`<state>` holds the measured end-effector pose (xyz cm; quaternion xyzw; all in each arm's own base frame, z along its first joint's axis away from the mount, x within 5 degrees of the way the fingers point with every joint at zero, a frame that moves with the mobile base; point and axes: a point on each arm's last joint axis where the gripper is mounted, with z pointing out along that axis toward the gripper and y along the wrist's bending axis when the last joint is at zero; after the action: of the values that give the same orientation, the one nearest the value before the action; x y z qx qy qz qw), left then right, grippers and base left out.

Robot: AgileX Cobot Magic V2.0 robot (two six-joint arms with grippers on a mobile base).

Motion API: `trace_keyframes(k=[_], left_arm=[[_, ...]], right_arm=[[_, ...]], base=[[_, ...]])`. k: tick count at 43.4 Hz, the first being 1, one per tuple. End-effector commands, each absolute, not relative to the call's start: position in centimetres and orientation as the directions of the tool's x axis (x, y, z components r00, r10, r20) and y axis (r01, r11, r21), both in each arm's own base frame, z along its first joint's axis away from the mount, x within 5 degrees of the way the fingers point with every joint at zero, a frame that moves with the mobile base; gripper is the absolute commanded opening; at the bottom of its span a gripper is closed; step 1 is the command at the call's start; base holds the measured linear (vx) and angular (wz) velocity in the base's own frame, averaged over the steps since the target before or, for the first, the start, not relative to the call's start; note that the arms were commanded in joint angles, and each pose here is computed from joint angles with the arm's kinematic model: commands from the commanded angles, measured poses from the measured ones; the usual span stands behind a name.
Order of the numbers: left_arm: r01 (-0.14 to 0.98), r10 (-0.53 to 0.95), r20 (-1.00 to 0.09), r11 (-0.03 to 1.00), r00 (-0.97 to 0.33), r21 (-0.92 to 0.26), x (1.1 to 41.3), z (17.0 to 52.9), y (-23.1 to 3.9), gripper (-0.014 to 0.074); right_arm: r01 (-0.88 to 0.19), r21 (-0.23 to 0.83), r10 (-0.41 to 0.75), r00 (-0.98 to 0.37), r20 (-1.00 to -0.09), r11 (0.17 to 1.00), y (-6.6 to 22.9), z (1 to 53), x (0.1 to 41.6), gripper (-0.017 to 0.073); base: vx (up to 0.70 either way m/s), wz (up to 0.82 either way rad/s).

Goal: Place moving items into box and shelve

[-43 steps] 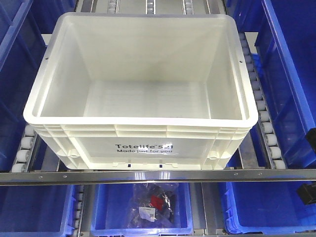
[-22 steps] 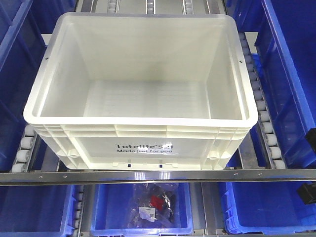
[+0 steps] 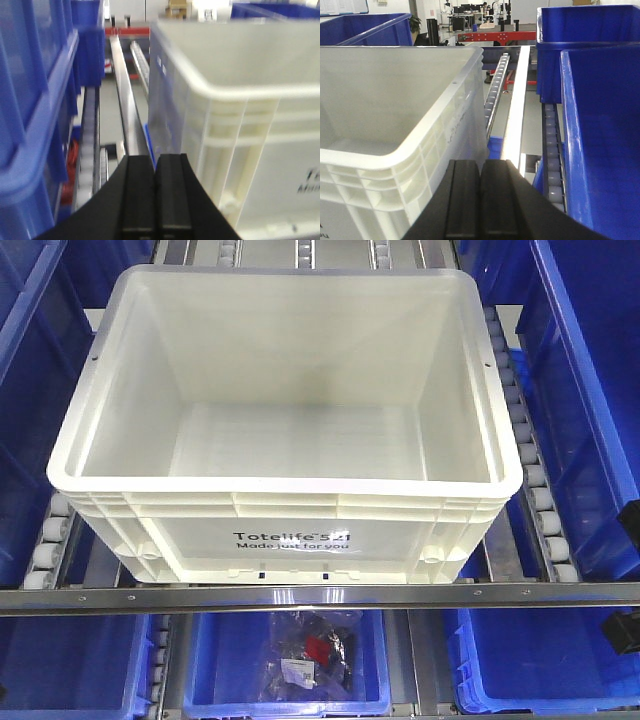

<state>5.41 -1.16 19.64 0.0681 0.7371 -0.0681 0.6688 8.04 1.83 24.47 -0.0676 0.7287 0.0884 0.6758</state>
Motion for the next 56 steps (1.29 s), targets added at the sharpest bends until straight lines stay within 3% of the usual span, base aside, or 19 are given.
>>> trace_keyframes(k=[1,33,41,56], left_arm=[[0.178,-0.024,-1.000,0.984,0.018,-0.020,5.5,19.7,-1.0,-0.0008],[0.178,-0.024,-1.000,0.984,0.017,-0.020,5.5,19.7,-1.0,-0.0008],[0.178,-0.024,-1.000,0.984,0.017,-0.020,5.5,19.7,-1.0,-0.0008],[0.178,-0.024,-1.000,0.984,0.016,-0.021,5.5,19.7,-1.0,-0.0008]], right_arm=[[-0.194,0.032,0.035,0.014,-0.999,0.981,1.6,26.1,8.2,-0.0008],[-0.194,0.032,0.035,0.013,-0.999,0.981,1.6,26.1,8.2,-0.0008],[-0.204,-0.065,-0.062,0.021,-0.998,0.977,1.7,26.0,8.1,-0.0008],[-0.219,-0.008,-0.017,-0.039,-0.999,0.976,1.3,19.3,5.5,-0.0008]], base=[[0.00,0.01],[0.00,0.00],[0.00,0.00],[0.00,0.00]])
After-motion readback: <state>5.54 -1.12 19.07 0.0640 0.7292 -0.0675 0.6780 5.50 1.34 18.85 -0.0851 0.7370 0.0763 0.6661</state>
